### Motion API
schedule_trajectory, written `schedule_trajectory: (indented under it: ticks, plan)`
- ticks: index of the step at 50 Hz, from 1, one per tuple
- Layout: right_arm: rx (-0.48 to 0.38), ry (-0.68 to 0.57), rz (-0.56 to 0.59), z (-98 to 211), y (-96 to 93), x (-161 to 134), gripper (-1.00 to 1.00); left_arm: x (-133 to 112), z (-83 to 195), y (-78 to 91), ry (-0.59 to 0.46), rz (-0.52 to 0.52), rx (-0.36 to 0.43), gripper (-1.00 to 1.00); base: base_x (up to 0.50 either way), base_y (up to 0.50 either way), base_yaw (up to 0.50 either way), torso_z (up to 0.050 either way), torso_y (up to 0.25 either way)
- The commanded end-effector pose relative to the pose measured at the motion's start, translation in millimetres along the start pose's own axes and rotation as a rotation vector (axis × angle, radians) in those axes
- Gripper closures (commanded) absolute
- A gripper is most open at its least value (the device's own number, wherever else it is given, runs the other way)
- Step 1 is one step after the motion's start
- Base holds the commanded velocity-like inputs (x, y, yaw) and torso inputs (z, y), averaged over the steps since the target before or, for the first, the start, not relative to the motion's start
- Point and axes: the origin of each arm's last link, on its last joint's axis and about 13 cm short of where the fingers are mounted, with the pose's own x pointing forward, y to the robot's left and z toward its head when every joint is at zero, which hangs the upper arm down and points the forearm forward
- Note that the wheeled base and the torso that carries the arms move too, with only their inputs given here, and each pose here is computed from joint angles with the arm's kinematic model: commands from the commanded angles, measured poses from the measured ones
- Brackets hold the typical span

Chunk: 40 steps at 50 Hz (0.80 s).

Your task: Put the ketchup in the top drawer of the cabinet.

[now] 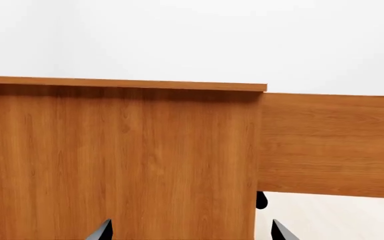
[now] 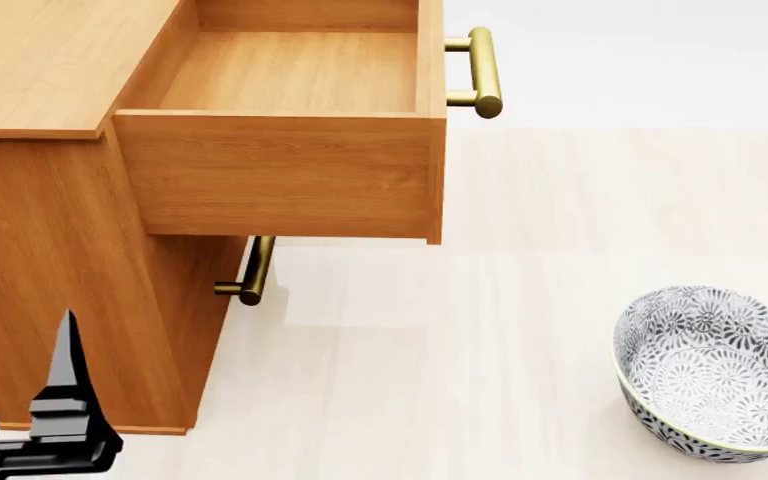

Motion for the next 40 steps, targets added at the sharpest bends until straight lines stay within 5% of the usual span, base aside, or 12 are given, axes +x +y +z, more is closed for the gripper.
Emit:
schedule_trajectory:
  ticks: [1,40]
  plan:
    - [-0.003,0.009,-0.011,-6,-3.1,-8,-1.0,2,-1,0.2,0.003,0.005,0.002,-1.0,0.0,0.0,0.0,0.0,0.0]
    - [-0.003,0.003,-0.065,-9,-8.5,-6,-1.0,1,-4,1.3,0.009,0.012,0.003,-1.0,0.0,0.0,0.0,0.0,0.0]
